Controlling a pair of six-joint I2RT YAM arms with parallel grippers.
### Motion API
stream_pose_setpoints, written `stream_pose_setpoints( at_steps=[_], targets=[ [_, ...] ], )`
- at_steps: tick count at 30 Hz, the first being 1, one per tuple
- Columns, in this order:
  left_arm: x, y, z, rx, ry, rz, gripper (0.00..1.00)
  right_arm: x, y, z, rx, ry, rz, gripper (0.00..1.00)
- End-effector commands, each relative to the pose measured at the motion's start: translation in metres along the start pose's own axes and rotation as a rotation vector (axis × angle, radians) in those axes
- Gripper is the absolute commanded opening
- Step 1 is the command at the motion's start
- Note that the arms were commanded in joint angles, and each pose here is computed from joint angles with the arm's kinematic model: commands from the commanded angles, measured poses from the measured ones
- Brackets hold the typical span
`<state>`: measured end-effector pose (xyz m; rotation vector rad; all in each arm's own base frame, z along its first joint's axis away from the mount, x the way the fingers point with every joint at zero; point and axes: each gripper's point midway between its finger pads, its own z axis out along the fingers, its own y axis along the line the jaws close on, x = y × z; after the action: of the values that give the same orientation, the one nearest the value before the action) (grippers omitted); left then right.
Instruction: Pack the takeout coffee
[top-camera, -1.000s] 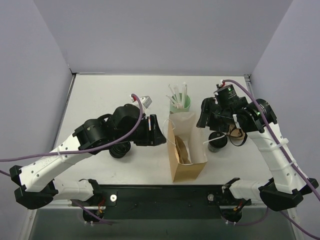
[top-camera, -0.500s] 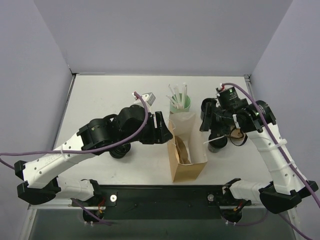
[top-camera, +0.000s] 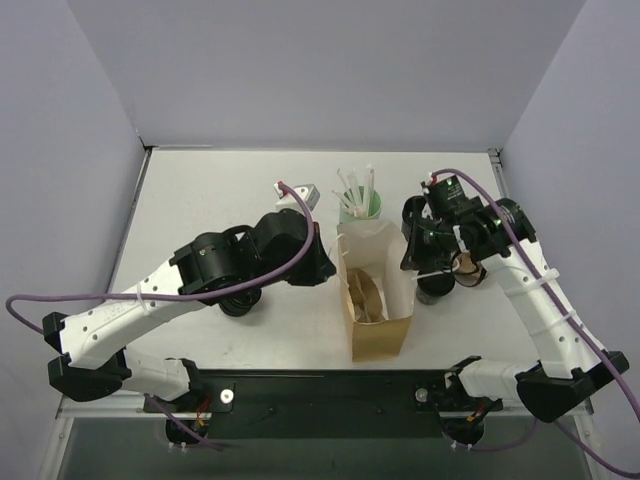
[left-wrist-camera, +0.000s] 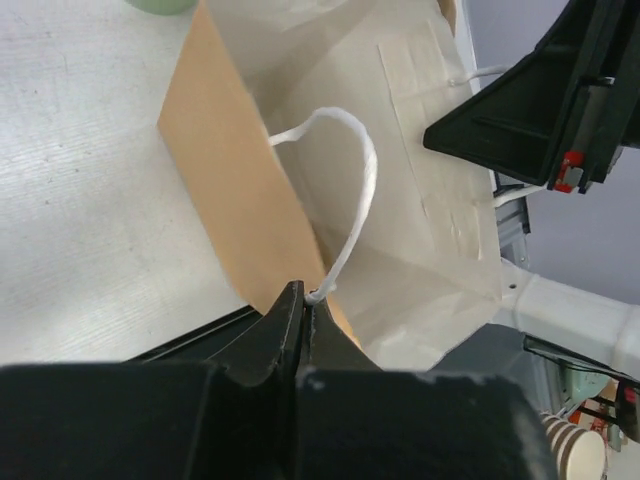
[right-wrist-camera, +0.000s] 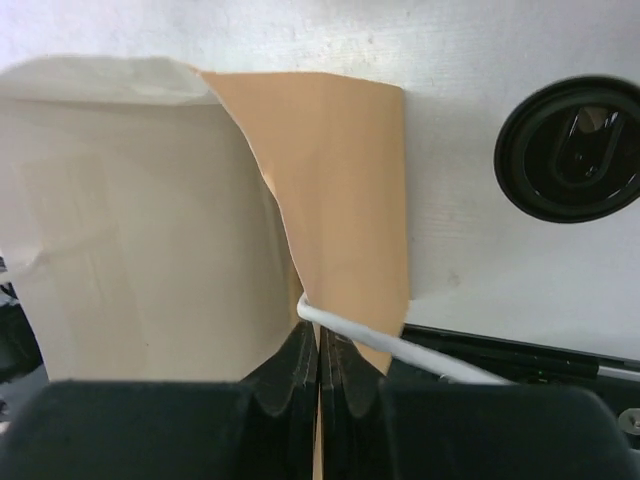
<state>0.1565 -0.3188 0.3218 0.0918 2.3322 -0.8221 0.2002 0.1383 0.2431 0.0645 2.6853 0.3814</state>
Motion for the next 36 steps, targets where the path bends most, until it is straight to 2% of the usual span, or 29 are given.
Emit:
stream_pose_setpoints(
  at_steps=[1, 2, 4, 6, 7, 8, 9, 10, 11, 12, 15, 16, 17, 19, 22, 23, 26, 30, 32, 33, 36],
  targets=[
    [-0.061, -0.046, -0.050, 0.137, -0.166, -0.109, 0.00, -0.020, 0.025, -0.047, -0.068, -0.026, 0.084, 0.00],
    [-0.055, -0.040, -0.046, 0.105, -0.142, -0.104, 0.00, -0.018, 0.027, -0.048, -0.072, -0.028, 0.098, 0.00],
    [-0.035, -0.023, -0.032, 0.056, -0.103, -0.094, 0.00, -0.005, 0.026, -0.021, -0.074, -0.028, 0.114, 0.00],
    [-0.017, -0.011, -0.015, 0.076, -0.084, -0.127, 0.00, -0.001, 0.024, 0.012, -0.098, -0.065, 0.128, 0.00],
    [-0.024, -0.014, -0.017, 0.109, -0.105, -0.149, 0.00, -0.002, 0.025, 0.017, -0.106, -0.061, 0.155, 0.00],
    [-0.042, -0.019, -0.021, 0.149, -0.146, -0.155, 0.00, -0.009, 0.027, 0.016, -0.117, -0.064, 0.174, 0.00],
    [-0.069, -0.036, -0.043, 0.202, -0.201, -0.155, 0.00, -0.012, 0.031, 0.017, -0.110, -0.032, 0.175, 0.00],
    [-0.084, -0.042, -0.054, 0.204, -0.228, -0.139, 0.00, -0.038, 0.047, -0.012, -0.162, -0.118, 0.163, 0.00],
    [-0.083, -0.032, -0.043, 0.113, -0.203, -0.064, 0.00, -0.042, 0.051, -0.023, -0.159, -0.137, 0.147, 0.00],
    [-0.105, -0.046, -0.068, 0.153, -0.254, -0.059, 0.00, -0.051, 0.053, -0.032, -0.160, -0.166, 0.157, 0.00],
    [-0.080, -0.023, -0.052, 0.061, -0.179, -0.028, 0.00, -0.048, 0.056, -0.037, -0.172, -0.171, 0.184, 0.00],
    [-0.048, 0.001, -0.023, -0.010, -0.098, -0.028, 0.00, -0.041, 0.056, -0.030, -0.162, -0.166, 0.168, 0.00],
    [-0.051, -0.005, -0.029, 0.066, -0.139, -0.066, 0.00, -0.026, 0.042, -0.002, -0.083, -0.135, 0.155, 0.00],
    [-0.036, 0.007, -0.015, 0.075, -0.109, -0.117, 0.00, -0.010, 0.035, 0.017, -0.061, -0.087, 0.144, 0.00],
    [-0.064, -0.002, -0.034, 0.109, -0.169, -0.110, 0.00, -0.021, 0.038, 0.007, -0.087, -0.122, 0.143, 0.00],
    [-0.063, 0.002, -0.031, 0.071, -0.149, -0.089, 0.00, -0.036, 0.046, -0.012, -0.121, -0.173, 0.138, 0.00],
    [-0.075, -0.008, -0.041, 0.085, -0.166, -0.062, 0.00, -0.052, 0.055, -0.028, -0.152, -0.217, 0.113, 0.00],
    [-0.089, -0.020, -0.054, 0.131, -0.205, -0.076, 0.00, -0.043, 0.048, -0.022, -0.137, -0.203, 0.129, 0.00],
    [-0.079, -0.011, -0.049, 0.105, -0.184, -0.083, 0.00, -0.030, 0.041, -0.011, -0.117, -0.167, 0.138, 0.00],
    [-0.056, 0.006, -0.028, 0.050, -0.123, -0.076, 0.00, -0.022, 0.036, -0.002, -0.100, -0.144, 0.137, 0.00],
    [-0.018, 0.027, -0.004, 0.031, -0.040, -0.097, 0.00, 0.007, 0.017, 0.034, -0.036, -0.067, 0.131, 0.00]
  ],
)
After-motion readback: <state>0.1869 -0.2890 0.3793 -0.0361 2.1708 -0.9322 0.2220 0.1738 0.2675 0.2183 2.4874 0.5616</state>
